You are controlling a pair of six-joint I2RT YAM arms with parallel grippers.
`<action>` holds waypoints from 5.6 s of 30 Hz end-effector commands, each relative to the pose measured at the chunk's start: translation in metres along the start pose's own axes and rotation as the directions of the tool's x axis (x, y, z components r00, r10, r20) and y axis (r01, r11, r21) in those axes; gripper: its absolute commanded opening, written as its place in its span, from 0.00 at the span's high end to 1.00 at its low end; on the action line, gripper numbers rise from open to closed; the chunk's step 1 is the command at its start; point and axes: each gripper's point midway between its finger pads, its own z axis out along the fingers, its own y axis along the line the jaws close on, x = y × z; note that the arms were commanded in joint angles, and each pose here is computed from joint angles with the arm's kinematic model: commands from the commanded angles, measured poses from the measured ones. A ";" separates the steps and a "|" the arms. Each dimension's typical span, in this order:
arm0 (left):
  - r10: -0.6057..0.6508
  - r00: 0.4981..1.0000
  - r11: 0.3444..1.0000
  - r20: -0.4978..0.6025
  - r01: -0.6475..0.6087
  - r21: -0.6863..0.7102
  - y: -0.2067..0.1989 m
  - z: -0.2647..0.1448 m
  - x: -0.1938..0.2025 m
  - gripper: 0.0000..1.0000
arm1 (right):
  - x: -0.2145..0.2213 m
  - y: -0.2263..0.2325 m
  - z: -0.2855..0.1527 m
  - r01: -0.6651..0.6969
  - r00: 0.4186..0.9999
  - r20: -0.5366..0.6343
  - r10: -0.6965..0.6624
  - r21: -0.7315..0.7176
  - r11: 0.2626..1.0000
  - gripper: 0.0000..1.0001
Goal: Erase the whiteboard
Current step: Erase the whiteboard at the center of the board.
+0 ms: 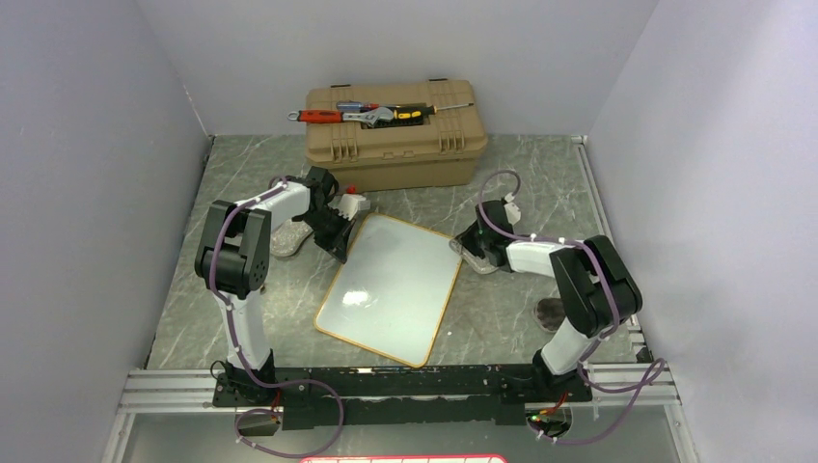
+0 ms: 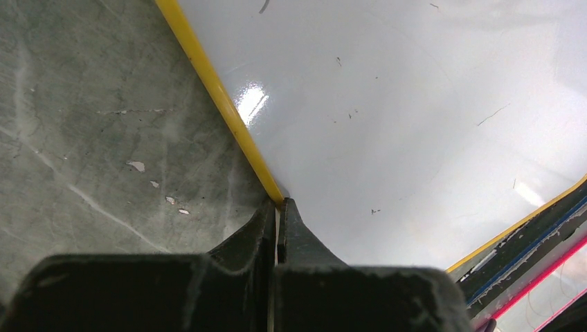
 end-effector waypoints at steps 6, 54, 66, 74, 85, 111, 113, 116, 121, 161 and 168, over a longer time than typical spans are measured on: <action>-0.021 0.967 0.998 -0.252 0.036 0.052 -0.009 0.030 0.070 0.97 | 0.079 -0.015 0.042 0.197 0.965 -0.212 -0.156 0.187 0.963 1.00; -0.042 0.997 0.992 -0.072 0.050 0.117 -0.012 -0.026 0.008 0.83 | -0.079 0.064 -0.108 0.236 0.962 0.148 -0.228 -0.038 0.971 1.00; -0.095 0.993 0.979 -0.069 0.106 0.176 0.015 -0.004 -0.006 0.81 | -0.069 0.032 -0.077 0.233 0.972 0.026 -0.232 -0.043 0.972 1.00; -0.101 0.993 0.971 -0.057 0.111 0.210 0.012 0.000 -0.009 0.78 | -0.047 0.047 -0.055 0.268 0.952 -0.115 -0.282 -0.124 0.955 1.00; -0.067 0.986 0.996 -0.150 0.074 0.044 0.030 0.027 0.007 0.87 | -0.007 0.046 -0.010 0.314 0.902 -0.274 -0.335 -0.120 0.942 1.00; 0.406 0.897 0.914 -0.177 -0.403 0.052 -0.057 0.001 -0.001 0.83 | 0.051 -0.032 0.012 0.278 0.865 -0.440 -0.244 0.015 0.960 1.00; 0.478 0.860 0.878 -0.181 -0.474 0.065 -0.072 0.009 0.001 0.81 | 0.053 -0.032 0.014 0.274 0.860 -0.450 -0.240 0.012 0.962 1.00; 0.592 0.775 0.801 -0.220 -0.595 0.060 -0.091 0.018 0.013 0.78 | 0.053 -0.032 0.016 0.269 0.854 -0.464 -0.234 0.009 0.963 1.00; 0.745 0.594 0.624 -0.304 -0.781 0.002 -0.113 0.002 0.034 0.78 | 0.049 -0.032 0.018 0.277 0.856 -0.460 -0.237 0.020 0.961 1.00; 0.889 0.265 0.282 -0.373 -0.959 -0.011 -0.197 0.063 0.079 0.73 | 0.071 -0.050 -0.004 0.287 0.826 -0.516 -0.227 0.040 0.957 1.00; 0.869 0.301 0.340 -0.392 -0.940 0.032 -0.188 0.081 0.085 0.74 | 0.117 -0.067 -0.040 0.303 0.769 -0.596 -0.232 0.019 0.953 1.00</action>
